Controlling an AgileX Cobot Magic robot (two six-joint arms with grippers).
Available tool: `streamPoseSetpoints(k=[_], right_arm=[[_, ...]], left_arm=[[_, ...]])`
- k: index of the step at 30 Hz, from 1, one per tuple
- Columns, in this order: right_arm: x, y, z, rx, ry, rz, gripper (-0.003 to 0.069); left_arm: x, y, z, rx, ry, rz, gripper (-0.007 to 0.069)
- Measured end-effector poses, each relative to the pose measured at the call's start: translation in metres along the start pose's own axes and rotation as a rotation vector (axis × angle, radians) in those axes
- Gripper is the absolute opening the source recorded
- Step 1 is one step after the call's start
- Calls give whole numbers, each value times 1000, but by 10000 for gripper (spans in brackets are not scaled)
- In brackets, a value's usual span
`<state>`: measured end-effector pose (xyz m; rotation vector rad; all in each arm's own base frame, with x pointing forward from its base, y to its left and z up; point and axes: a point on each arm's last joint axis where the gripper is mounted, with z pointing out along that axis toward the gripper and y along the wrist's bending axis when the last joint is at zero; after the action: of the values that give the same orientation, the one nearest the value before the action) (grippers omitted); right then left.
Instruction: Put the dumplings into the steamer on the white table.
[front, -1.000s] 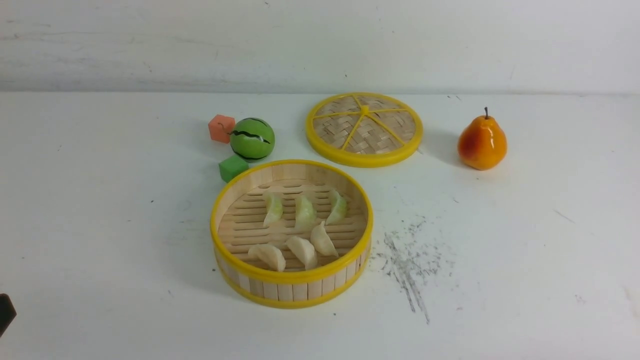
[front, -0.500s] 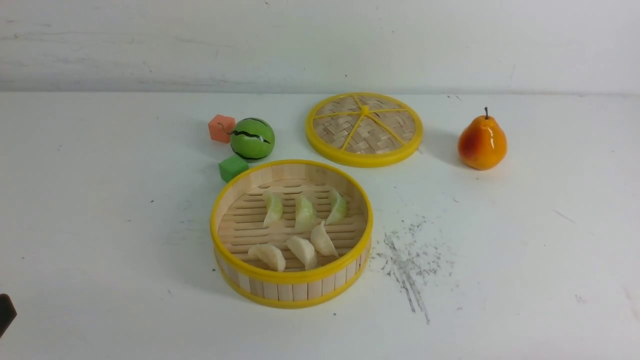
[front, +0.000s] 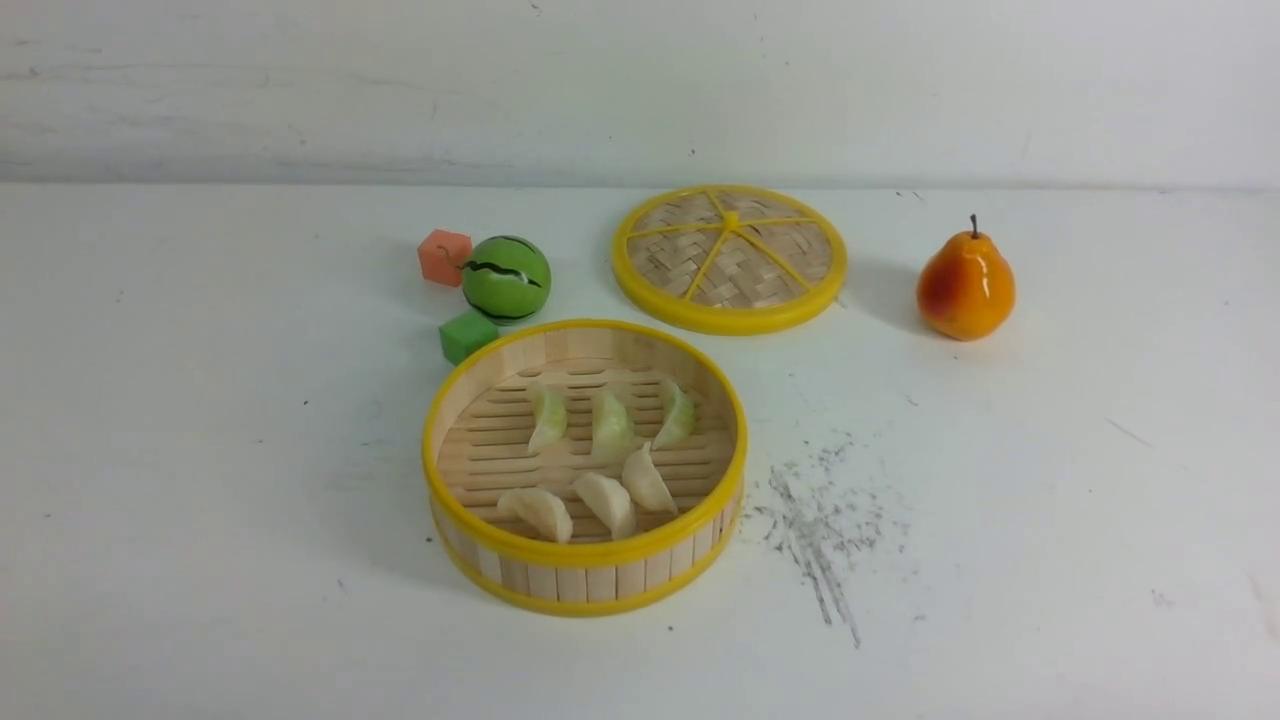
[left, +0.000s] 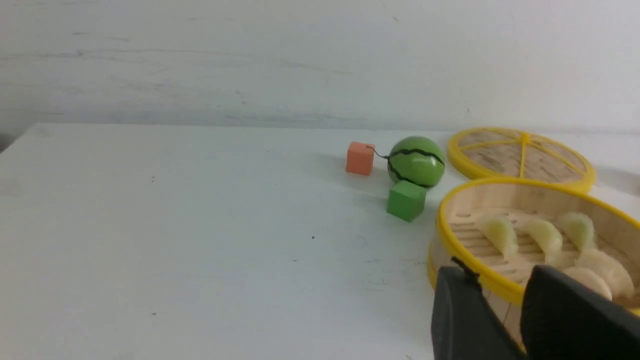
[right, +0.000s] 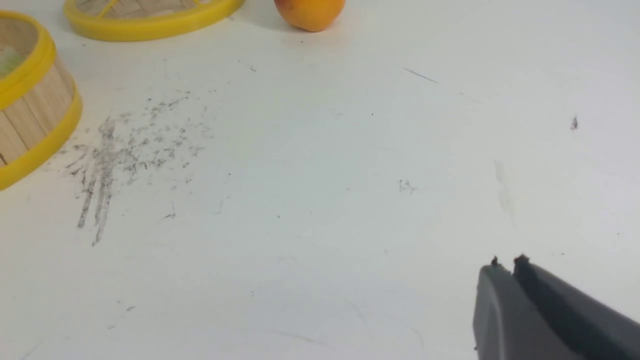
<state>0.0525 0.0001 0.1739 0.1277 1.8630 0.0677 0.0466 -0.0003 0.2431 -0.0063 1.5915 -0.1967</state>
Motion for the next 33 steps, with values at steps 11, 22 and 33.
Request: streamPoseSetpoints(k=[11, 22, 33], right_arm=[[0, 0, 0, 0, 0, 1, 48], [0, 0, 0, -1, 0, 3, 63], [0, 0, 0, -1, 0, 3, 83]], left_arm=[[52, 7, 11, -106, 51, -110, -15], [75, 8, 7, -127, 296, -62, -15], [75, 8, 7, -126, 296, -58, -15]])
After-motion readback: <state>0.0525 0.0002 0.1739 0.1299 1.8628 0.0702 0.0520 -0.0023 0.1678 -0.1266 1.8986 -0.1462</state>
